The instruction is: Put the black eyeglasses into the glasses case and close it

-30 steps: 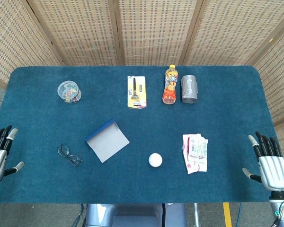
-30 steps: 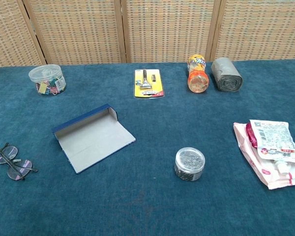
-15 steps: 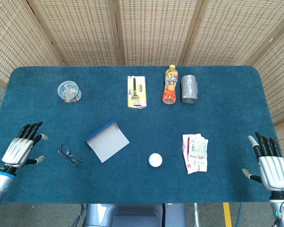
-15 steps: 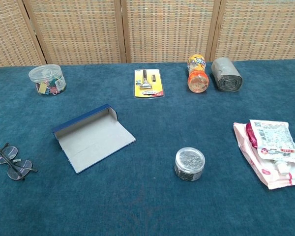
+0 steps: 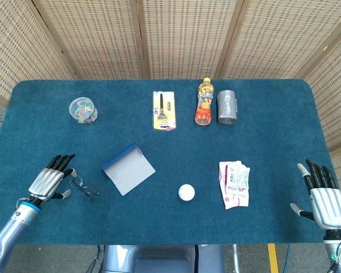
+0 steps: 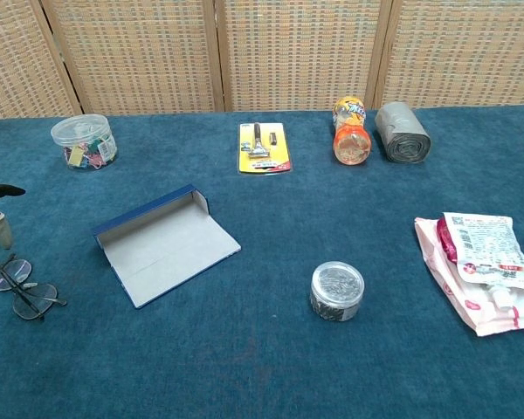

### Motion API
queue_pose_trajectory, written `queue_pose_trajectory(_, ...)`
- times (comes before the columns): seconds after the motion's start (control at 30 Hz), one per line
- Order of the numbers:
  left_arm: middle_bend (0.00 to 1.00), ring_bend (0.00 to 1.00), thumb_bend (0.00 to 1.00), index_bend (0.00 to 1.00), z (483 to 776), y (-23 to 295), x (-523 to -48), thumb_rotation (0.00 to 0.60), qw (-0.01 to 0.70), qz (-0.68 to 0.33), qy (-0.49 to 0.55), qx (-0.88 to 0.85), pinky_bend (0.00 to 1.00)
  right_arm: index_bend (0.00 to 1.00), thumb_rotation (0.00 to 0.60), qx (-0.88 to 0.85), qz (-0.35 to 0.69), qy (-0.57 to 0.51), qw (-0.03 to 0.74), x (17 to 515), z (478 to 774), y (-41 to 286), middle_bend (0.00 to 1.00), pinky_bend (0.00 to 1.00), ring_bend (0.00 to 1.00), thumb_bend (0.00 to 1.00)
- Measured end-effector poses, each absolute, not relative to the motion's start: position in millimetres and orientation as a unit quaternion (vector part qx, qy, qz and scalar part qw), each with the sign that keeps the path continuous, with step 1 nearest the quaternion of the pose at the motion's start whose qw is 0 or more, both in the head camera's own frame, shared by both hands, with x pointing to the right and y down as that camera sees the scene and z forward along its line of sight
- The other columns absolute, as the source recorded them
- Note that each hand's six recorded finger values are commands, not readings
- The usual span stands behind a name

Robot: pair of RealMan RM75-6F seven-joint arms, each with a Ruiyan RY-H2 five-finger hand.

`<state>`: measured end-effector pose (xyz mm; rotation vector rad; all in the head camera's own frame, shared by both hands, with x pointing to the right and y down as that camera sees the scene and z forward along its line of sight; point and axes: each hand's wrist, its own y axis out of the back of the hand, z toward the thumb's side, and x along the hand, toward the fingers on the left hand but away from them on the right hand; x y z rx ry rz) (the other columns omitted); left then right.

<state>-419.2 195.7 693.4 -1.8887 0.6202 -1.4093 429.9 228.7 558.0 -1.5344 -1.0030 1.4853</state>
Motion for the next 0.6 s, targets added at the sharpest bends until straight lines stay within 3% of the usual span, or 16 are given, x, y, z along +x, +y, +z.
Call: queue_pose_trajectory(0.6, 0.00, 0.00, 0.31, 0.43, 712.2, 199.5, -395.3, 0.600, 0.356, -0.528, 0.222, -0.738, 0.00, 0.00, 0.600, -0.603, 0.582, -0.393, 0.377, 430.1, 558.2, 228.8, 0.00, 0.00, 0.00, 0.00)
